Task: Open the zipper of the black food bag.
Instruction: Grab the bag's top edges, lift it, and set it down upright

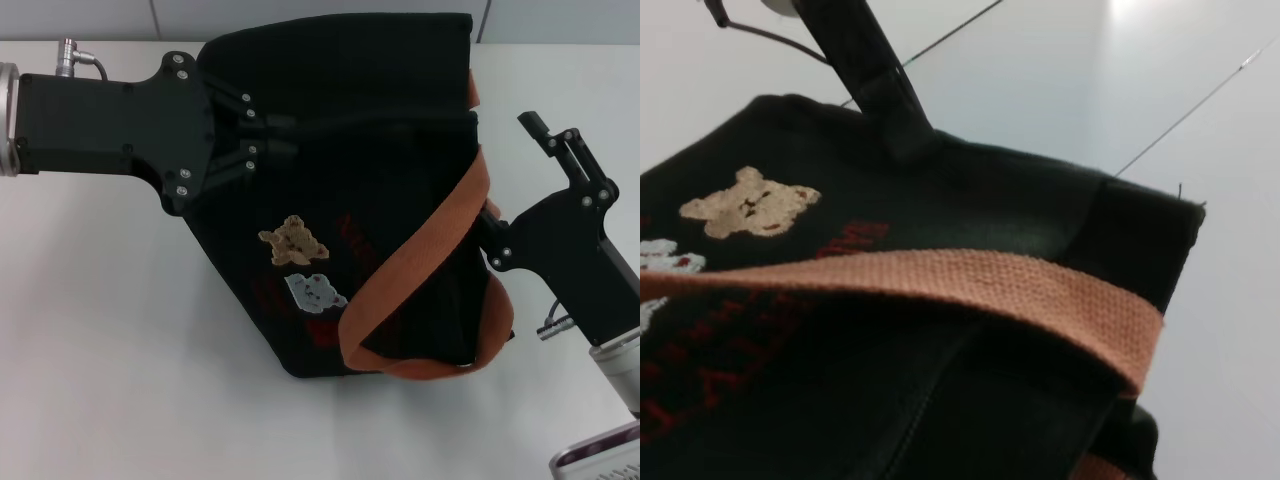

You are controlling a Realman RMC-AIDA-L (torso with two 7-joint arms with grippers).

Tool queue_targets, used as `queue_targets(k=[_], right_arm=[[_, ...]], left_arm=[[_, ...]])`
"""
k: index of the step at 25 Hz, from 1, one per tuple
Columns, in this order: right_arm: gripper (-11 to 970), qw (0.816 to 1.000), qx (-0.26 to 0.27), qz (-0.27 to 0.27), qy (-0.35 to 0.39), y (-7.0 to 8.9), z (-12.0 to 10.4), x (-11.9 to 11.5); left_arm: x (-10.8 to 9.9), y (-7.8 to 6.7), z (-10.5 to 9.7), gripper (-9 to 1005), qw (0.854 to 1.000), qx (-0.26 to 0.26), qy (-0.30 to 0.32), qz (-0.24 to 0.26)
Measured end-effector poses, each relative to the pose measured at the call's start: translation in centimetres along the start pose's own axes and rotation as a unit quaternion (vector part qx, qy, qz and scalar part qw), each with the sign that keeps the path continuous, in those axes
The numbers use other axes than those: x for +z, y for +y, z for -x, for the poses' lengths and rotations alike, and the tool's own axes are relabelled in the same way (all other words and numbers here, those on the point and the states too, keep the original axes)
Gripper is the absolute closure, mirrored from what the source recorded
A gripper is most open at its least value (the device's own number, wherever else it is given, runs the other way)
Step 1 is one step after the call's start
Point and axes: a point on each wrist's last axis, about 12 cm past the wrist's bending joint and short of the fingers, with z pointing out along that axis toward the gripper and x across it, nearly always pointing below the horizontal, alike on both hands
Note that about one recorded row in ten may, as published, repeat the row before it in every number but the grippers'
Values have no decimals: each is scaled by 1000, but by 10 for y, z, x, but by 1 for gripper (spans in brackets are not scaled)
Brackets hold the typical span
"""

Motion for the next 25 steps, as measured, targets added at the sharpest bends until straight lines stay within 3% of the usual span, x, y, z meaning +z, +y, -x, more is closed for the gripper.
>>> queue_targets(k=[25], right_arm=[[217,999,-9,25,-32,5,5,7]], left_arm=[[1,-3,-3,898,1000,-9,-8,-4]])
